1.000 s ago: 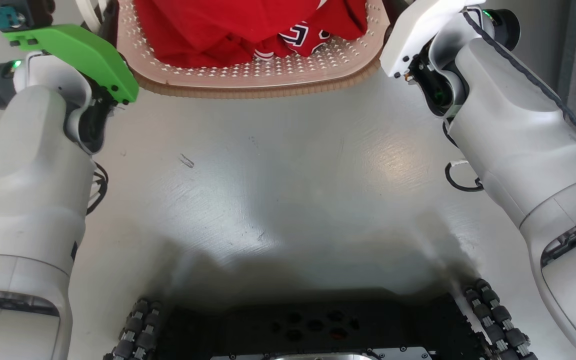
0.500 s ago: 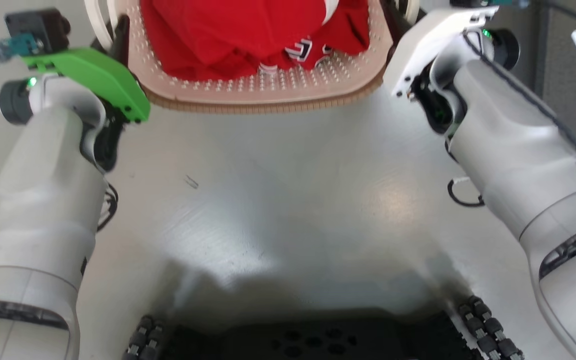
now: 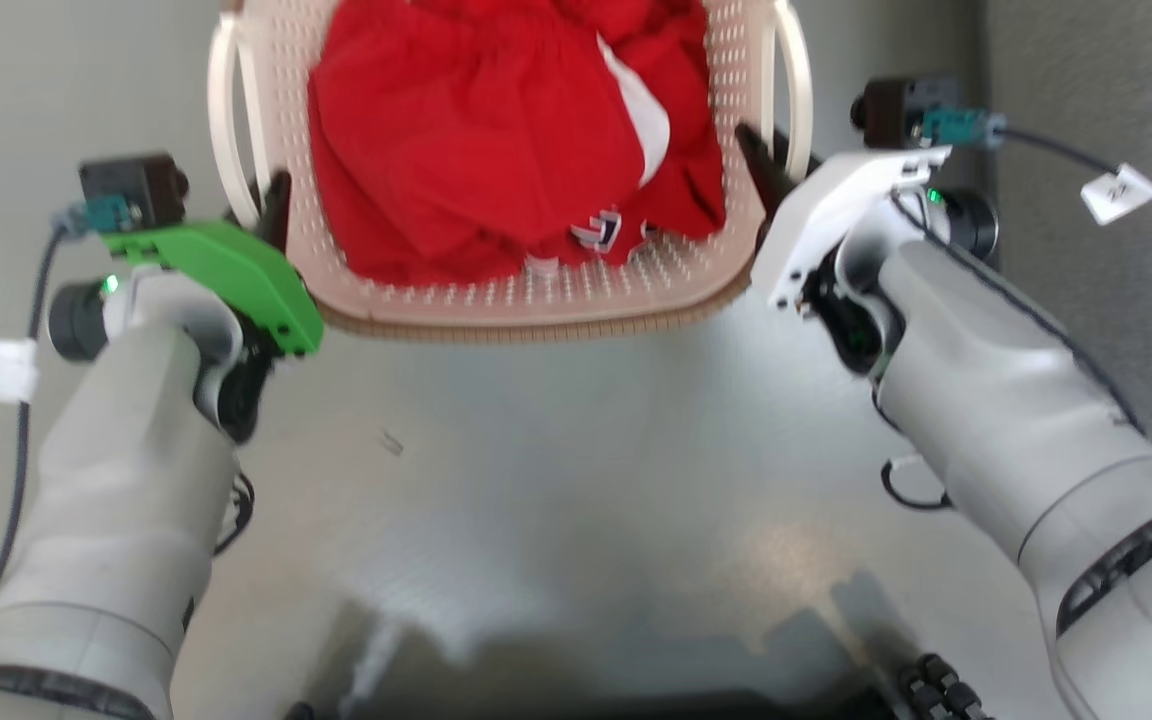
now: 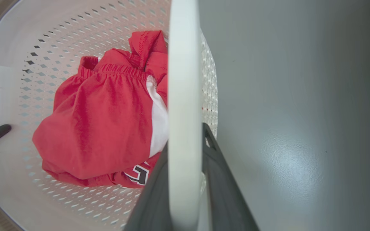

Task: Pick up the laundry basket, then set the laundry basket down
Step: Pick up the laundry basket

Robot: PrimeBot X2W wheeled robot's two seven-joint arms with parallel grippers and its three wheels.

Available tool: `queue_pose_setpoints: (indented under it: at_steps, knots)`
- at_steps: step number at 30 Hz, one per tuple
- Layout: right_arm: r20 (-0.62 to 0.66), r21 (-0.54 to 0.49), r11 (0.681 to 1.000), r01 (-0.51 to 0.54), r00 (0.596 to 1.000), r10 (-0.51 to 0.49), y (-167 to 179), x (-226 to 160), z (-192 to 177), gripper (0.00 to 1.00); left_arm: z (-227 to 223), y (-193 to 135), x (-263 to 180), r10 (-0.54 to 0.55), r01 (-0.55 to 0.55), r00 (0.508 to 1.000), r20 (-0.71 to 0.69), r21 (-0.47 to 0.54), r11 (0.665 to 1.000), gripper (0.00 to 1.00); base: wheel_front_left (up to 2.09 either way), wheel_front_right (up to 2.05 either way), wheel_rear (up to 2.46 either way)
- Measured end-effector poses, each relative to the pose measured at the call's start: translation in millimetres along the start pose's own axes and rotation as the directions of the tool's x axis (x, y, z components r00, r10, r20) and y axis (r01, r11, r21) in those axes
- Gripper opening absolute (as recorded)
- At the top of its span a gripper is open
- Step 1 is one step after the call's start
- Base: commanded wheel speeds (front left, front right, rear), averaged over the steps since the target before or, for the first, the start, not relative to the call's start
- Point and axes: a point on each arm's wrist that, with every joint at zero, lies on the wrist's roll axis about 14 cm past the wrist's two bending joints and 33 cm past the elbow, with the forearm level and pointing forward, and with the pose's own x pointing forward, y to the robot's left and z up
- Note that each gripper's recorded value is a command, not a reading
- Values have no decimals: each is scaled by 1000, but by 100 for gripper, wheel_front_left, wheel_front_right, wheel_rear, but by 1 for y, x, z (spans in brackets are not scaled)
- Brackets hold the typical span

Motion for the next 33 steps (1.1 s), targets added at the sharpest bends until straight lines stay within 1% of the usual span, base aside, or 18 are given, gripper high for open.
queue_pose_setpoints:
  at_steps: [6,21,29,33]
  knots:
    - [-22,12,1000,15,1000,-14,7,-27,-6,0,-3,-12,-23,-10,10,1000,-19,3,1000,0,0,0,0]
    - [-122,73,996,59,991,-50,21,-92,-23,0,-26,-41,-78,-31,29,989,-143,-14,999,0,0,0,0]
    - [-134,83,994,64,990,-53,32,-123,-28,0,-26,-54,-105,-36,36,988,-149,-4,999,0,0,0,0]
    - [-155,89,994,64,987,-50,38,-138,-37,0,-34,-58,-120,-32,33,986,-162,0,999,0,0,0,0]
